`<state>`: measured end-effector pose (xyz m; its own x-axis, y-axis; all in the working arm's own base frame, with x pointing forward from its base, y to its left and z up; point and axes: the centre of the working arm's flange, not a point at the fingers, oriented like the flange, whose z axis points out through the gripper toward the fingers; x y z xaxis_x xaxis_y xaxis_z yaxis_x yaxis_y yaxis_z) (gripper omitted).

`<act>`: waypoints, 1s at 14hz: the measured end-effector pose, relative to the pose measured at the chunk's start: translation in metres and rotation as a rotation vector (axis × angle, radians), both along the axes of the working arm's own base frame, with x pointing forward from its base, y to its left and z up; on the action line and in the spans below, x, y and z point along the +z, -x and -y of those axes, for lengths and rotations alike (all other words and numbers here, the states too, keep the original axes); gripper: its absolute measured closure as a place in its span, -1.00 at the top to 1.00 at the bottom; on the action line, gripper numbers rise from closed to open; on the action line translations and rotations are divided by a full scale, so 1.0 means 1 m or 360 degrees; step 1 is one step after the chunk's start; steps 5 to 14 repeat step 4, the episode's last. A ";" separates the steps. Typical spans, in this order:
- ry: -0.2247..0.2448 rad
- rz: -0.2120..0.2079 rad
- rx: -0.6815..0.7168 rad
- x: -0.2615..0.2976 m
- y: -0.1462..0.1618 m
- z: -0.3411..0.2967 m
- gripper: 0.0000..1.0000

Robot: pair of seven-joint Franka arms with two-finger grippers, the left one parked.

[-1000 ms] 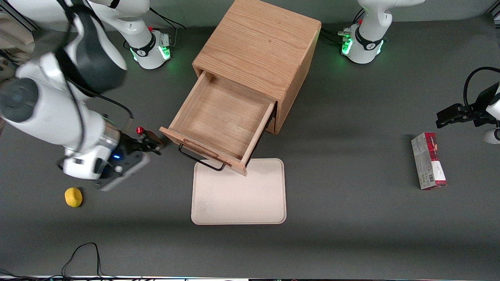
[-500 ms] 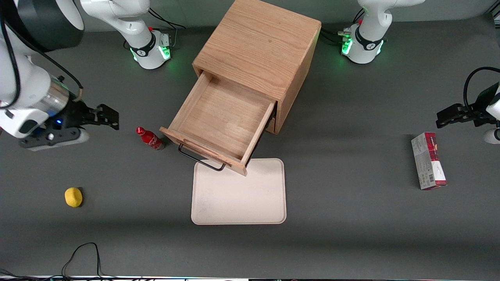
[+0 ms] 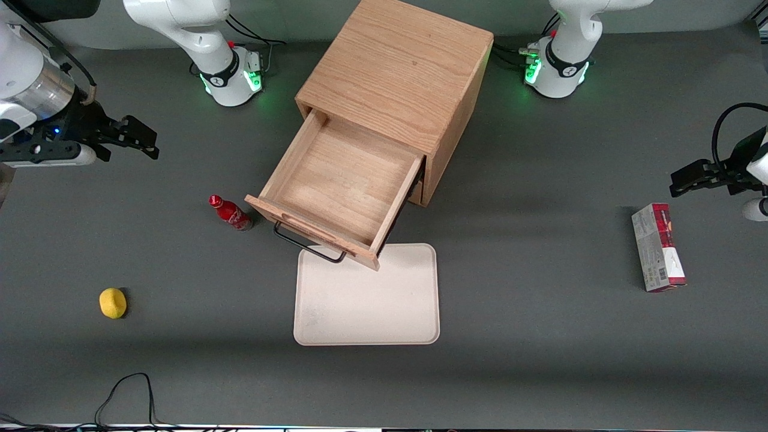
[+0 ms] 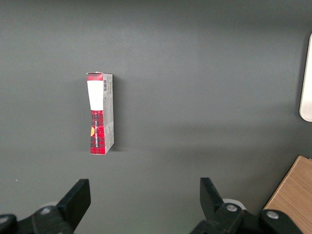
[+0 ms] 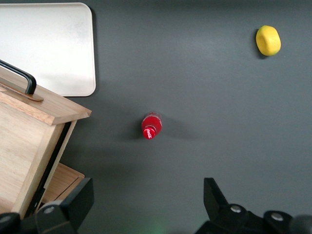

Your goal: Open upper drawer

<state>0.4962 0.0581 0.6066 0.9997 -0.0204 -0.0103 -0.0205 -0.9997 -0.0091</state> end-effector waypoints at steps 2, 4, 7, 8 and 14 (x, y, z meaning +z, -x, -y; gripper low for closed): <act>-0.0003 -0.0001 -0.0013 -0.004 -0.001 0.004 1.00; -0.0005 0.0004 -0.0021 -0.006 -0.003 0.007 1.00; -0.0005 0.0004 -0.0021 -0.006 -0.003 0.007 1.00; -0.0005 0.0004 -0.0021 -0.006 -0.003 0.007 1.00; -0.0005 0.0004 -0.0021 -0.006 -0.003 0.007 1.00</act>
